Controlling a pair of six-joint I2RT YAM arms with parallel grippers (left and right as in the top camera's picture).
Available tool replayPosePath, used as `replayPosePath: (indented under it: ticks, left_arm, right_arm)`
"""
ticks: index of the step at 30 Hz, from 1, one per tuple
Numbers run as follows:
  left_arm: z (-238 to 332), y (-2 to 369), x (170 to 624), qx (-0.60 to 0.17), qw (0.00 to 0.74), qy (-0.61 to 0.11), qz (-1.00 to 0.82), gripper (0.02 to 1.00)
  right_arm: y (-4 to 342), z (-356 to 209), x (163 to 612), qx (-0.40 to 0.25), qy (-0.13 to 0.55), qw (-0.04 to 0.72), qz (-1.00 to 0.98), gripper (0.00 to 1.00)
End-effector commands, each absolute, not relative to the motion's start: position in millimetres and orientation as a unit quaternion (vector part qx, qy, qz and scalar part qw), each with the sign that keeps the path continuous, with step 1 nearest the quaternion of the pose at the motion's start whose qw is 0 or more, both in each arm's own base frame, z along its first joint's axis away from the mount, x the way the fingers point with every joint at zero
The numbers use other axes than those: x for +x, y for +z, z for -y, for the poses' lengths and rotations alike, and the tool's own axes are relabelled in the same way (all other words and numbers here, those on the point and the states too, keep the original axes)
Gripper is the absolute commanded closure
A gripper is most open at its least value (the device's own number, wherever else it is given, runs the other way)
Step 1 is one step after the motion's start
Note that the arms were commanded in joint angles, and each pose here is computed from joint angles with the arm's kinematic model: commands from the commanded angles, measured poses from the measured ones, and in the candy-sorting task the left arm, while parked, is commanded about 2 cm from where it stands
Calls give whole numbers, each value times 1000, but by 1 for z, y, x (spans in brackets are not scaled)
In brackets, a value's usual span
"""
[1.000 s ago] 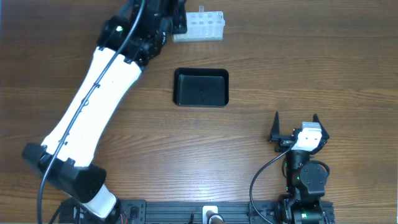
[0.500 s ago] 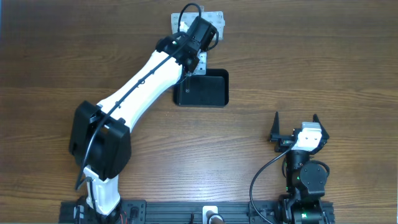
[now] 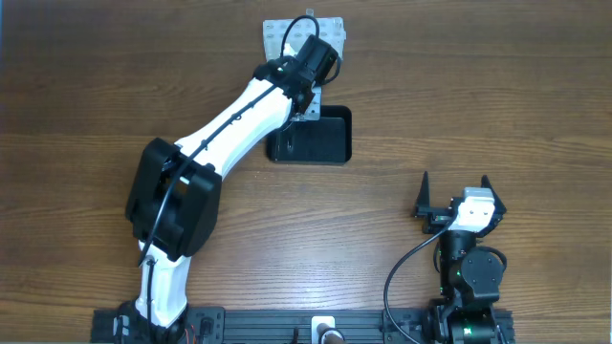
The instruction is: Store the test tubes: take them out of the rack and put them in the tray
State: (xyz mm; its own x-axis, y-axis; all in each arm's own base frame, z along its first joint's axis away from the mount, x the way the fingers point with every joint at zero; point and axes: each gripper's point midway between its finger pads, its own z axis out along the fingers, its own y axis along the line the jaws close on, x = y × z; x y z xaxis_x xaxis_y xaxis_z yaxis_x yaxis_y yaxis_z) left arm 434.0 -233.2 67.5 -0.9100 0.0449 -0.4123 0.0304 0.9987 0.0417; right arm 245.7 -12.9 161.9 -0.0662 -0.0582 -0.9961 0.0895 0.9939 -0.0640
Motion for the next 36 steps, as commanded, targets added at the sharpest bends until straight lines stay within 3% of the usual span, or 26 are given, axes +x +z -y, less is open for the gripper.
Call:
replayPosePath:
  ticks: [1,8,14,19,25,27,32,36]
  left_arm:
    - [231,52,434,15,198,22,-980,888]
    - [231,41,431,18,185,23,-982,820]
    - [230,50,434,15,193,19,-981,603]
    - [221,135,447,-8,291,8,-957,535]
    - [185,271,463,-1,463,-23,-886,231]
    - [163,301,462,-6,506,-38,-862,183]
    - [91,342,439,-7,592,-61,-803,148]
    - [42,345,402,7,647,-22,-762,134]
  right_arm:
    - [159,14,246,11,-55,682,-729,9]
    - [159,14,246,11,-55,682,-729,9]
    - [159,14,246,11,-55,682,-729,9]
    - [159,14,246,11,-55,682,-729,9]
    - [159,14,246,11,-55,682,-729,7]
    - [159,14,246,10,-55,682,-729,9]
    - [159,14,246,11,-55,682,-729,7]
    - [159,14,246,11,-55,682,-729,7]
